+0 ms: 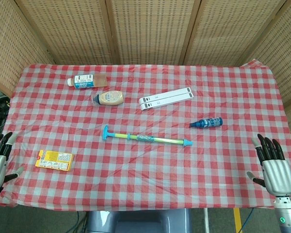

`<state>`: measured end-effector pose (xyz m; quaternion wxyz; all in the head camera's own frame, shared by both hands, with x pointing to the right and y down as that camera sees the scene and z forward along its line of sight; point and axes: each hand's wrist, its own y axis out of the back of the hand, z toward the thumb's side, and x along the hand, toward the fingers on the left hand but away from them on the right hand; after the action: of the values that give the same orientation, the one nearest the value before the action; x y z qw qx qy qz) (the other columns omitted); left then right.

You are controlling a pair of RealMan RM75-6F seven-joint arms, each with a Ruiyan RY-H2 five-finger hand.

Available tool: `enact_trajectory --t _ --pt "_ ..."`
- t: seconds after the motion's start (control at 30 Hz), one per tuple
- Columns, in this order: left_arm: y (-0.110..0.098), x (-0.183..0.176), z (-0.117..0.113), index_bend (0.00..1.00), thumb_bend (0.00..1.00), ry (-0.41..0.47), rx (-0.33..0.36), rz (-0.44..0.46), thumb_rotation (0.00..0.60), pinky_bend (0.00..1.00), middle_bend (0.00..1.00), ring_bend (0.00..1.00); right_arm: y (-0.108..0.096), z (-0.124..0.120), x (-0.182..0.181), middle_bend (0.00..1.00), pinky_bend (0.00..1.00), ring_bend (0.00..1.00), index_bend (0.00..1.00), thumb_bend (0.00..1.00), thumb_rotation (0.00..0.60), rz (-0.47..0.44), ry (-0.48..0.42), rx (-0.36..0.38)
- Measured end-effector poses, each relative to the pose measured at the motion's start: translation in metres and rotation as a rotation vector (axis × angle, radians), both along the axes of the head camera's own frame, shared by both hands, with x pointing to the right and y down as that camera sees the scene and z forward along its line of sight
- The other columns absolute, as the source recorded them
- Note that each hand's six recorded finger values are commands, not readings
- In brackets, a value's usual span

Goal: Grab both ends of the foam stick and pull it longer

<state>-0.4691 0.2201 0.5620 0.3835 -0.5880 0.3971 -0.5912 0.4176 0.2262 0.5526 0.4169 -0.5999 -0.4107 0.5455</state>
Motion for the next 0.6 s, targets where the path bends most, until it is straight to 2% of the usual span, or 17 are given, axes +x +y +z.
enact_trajectory --t 0.6 --pt "-0.0002 0.0017 0.0008 0.00 0.17 -0.007 -0.004 0.004 0.600 0.00 0.00 0.00 0.0005 0.0009 -0.0008 0.00 0.00 0.00 0.00 0.09 0.600 0.001 -0.008 -0.009"
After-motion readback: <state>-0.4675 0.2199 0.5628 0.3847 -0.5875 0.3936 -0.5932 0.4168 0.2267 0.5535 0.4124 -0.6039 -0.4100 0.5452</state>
